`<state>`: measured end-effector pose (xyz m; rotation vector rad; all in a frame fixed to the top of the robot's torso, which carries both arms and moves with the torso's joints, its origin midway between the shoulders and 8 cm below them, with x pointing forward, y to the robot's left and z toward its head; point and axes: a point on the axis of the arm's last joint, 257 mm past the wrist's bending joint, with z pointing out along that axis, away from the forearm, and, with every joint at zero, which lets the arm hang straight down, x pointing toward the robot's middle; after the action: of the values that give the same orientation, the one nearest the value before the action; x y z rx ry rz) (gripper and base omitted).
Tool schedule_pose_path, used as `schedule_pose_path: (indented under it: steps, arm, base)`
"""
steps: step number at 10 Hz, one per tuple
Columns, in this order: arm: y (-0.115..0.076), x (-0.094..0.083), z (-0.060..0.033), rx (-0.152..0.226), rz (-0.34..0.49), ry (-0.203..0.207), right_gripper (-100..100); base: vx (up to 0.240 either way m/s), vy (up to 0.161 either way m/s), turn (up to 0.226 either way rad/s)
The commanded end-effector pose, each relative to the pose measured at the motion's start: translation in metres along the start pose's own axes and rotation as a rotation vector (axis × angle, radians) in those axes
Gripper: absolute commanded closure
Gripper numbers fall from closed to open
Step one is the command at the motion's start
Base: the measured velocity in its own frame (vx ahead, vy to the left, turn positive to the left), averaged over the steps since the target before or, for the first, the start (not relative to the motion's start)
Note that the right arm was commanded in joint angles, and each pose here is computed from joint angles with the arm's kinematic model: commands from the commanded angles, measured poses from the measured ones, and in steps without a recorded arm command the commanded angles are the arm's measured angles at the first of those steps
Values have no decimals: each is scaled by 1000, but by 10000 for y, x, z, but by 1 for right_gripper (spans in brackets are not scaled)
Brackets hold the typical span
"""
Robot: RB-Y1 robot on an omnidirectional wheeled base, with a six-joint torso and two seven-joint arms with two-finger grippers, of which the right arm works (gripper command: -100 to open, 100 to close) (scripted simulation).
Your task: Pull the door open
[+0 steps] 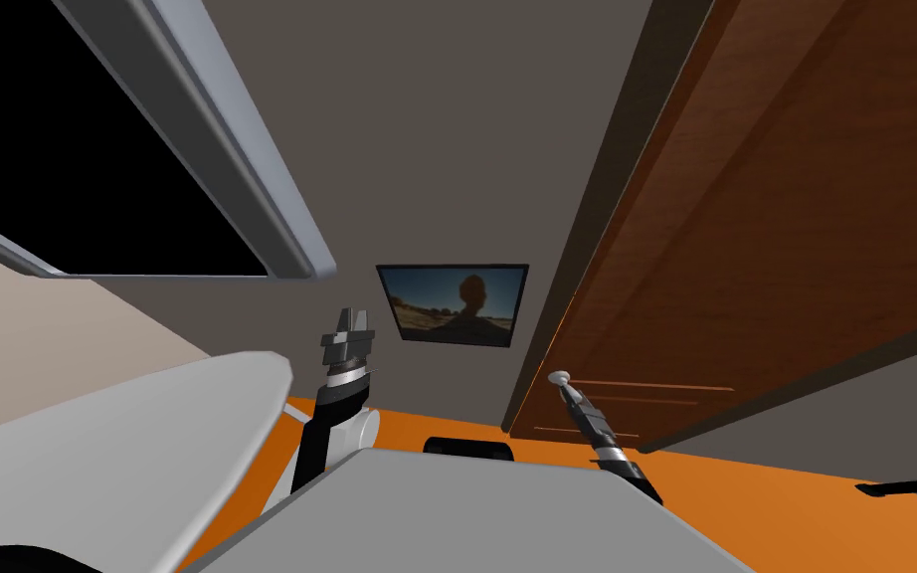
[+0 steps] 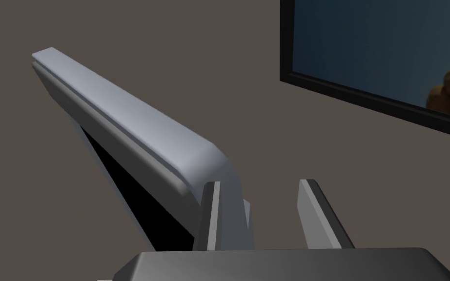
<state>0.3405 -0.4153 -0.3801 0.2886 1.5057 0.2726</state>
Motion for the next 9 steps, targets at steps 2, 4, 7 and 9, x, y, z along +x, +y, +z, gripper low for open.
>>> schedule_pose_path:
  steps: [2, 4, 7, 9]
  arm:
    - [46, 36, 33, 2, 101, -5, 100]
    - [51, 32, 55, 3, 157, -9, 100]
    - [64, 24, 103, 7, 250, -20, 100]
    - [70, 21, 128, 8, 304, -25, 100]
  base:
    - [-44, -14, 40]
    - [-41, -15, 33]
    - [-44, -19, 46]
    - [-47, -23, 41]
